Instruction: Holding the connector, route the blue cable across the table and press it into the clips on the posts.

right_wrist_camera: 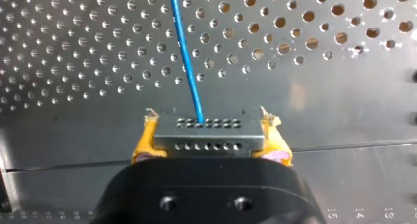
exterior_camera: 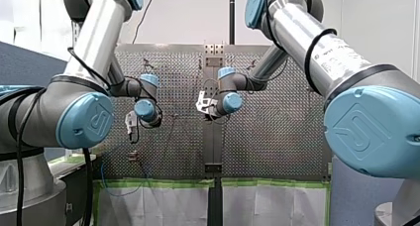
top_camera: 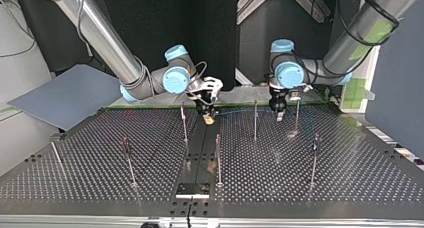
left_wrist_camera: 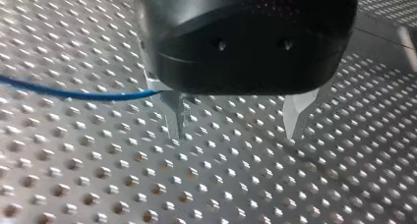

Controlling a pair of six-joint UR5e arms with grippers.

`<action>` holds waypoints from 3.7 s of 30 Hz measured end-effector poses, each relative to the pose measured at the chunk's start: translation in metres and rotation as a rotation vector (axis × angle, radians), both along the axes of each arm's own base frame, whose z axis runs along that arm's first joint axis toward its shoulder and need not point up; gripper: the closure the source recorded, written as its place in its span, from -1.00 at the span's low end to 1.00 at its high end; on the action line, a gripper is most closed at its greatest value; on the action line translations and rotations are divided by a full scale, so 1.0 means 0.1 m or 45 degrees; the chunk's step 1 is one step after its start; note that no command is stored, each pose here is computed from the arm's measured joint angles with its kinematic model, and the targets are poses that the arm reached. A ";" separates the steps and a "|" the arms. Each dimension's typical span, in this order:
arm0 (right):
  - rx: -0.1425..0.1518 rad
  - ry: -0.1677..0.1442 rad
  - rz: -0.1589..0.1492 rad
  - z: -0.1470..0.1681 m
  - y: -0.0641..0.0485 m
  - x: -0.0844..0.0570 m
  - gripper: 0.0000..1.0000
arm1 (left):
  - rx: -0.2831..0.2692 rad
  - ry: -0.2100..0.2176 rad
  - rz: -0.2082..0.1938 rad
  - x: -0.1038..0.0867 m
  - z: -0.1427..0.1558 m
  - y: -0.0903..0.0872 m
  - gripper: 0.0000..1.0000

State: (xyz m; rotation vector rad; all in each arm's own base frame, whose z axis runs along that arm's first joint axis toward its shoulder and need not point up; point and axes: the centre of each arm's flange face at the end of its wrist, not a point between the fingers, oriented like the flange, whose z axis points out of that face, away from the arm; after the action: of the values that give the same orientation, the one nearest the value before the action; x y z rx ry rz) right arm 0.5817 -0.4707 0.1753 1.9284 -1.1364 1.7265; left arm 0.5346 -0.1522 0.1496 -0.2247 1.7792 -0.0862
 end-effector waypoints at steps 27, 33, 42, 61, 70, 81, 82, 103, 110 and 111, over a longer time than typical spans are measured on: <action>0.008 -0.007 0.004 0.00 -0.04 -0.03 1.00 | 0.003 -0.077 0.134 -0.91 0.39 0.15 -1.00; 0.010 -0.006 -0.001 0.00 -0.08 -0.07 1.00 | -0.009 -0.107 0.150 -1.06 0.45 0.17 -1.00; 0.010 -0.004 0.001 0.00 -0.09 -0.08 1.00 | -0.080 -0.169 0.080 -1.00 0.53 0.11 -1.00; 0.012 -0.008 0.016 0.00 -0.08 -0.06 1.00 | -0.248 -0.217 -0.154 -1.01 0.57 -0.23 -1.00; 0.014 -0.010 0.015 0.00 -0.09 -0.07 1.00 | -0.300 -0.190 -0.340 -1.17 0.57 -0.62 -1.00; 0.013 -0.010 -0.002 0.00 -0.16 -0.13 1.00 | -0.271 -0.135 -0.459 -1.26 0.46 -1.08 -1.00; 0.013 -0.010 -0.001 0.00 -0.16 -0.13 1.00 | -0.257 -0.125 -0.461 -1.26 0.44 -1.12 -1.00; 0.015 -0.013 0.003 0.00 -0.19 -0.15 1.00 | -0.112 -0.109 -0.450 -1.12 0.54 -1.79 -1.00; 0.017 -0.012 0.004 0.00 -0.19 -0.16 1.00 | -0.043 -0.103 -0.318 -0.91 0.60 -1.53 -1.00; 0.017 -0.012 0.004 0.00 -0.19 -0.16 1.00 | -0.034 -0.100 -0.302 -0.89 0.60 -1.50 -1.00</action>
State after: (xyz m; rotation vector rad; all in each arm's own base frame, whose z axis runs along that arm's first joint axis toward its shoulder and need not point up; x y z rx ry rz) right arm 0.5660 -0.4894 0.1751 1.9328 -1.1517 1.7360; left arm 0.4453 -0.3024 0.2099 -0.0280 1.7206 -0.2849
